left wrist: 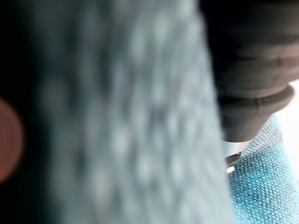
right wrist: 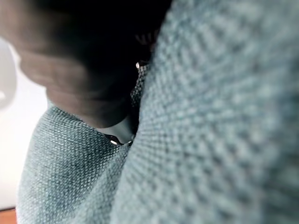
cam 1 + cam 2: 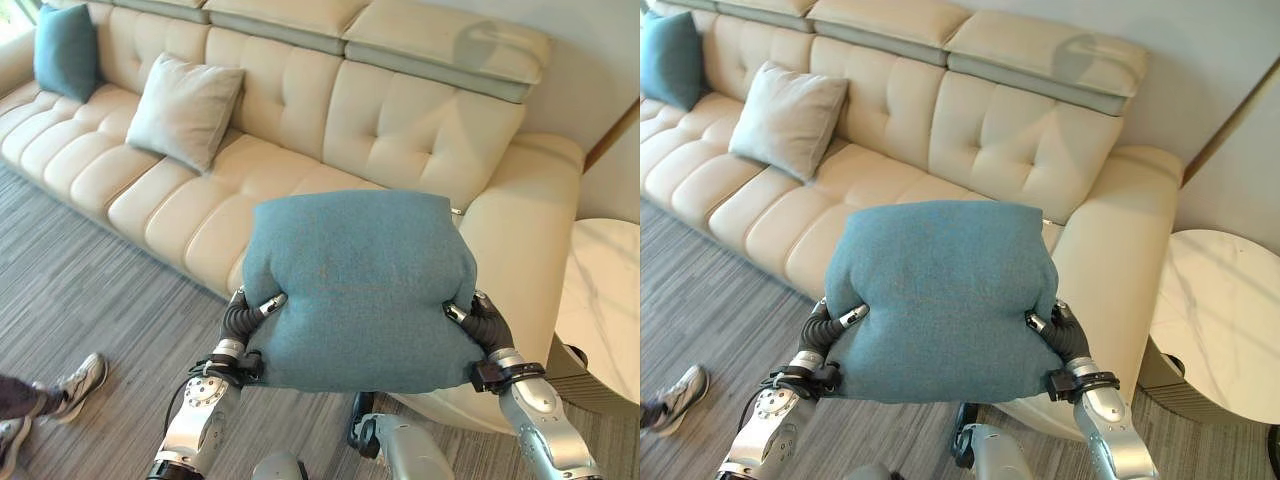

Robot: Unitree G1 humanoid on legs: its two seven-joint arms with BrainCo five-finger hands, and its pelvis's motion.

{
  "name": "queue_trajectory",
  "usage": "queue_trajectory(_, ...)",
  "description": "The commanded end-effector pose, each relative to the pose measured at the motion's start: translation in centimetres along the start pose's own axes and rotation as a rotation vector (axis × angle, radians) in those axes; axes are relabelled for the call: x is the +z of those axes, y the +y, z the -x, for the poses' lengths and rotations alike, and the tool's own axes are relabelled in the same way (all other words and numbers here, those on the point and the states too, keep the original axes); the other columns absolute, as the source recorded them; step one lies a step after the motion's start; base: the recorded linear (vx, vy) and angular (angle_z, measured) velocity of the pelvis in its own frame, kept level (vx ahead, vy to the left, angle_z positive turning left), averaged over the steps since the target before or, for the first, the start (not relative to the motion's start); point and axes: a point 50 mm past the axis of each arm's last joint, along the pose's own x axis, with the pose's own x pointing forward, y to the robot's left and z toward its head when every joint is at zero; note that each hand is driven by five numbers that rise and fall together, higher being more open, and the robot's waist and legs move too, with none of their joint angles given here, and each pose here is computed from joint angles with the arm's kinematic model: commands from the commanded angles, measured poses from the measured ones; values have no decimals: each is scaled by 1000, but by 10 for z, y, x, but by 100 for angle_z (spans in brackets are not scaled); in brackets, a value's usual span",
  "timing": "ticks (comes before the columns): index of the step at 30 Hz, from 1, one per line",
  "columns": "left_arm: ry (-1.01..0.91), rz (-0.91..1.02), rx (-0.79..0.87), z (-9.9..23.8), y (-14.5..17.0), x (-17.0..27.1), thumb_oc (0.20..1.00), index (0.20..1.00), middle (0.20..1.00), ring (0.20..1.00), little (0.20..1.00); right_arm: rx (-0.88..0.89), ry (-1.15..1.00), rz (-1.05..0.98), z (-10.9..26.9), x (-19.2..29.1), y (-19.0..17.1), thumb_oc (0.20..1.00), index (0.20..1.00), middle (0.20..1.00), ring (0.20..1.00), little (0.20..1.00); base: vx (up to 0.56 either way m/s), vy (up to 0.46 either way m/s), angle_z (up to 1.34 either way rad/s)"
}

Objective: Pick up all the scattered cushions and arrange them neatly on the sofa.

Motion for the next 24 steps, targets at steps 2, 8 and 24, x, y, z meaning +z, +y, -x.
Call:
queue_trajectory(2, -221, -39, -137, -7, -21, 41, 200, 200, 200, 200, 200, 35, -258, 3, -8, 45, 7, 200, 200, 200, 200, 200, 208, 117, -91)
queue_trajectory(8, -251, -43, -105, -8, -20, 45, 200, 200, 200, 200, 200, -11, -242, 71, -11, 42, 2, 200, 200, 200, 200, 200, 247, 202, -98)
queue_trajectory(24, -274, -85, 1, -16, 4, 54, 200, 200, 200, 200, 200, 51, -270, 29, -40, 46, 34, 200, 200, 200, 200, 200, 102, 280, -81)
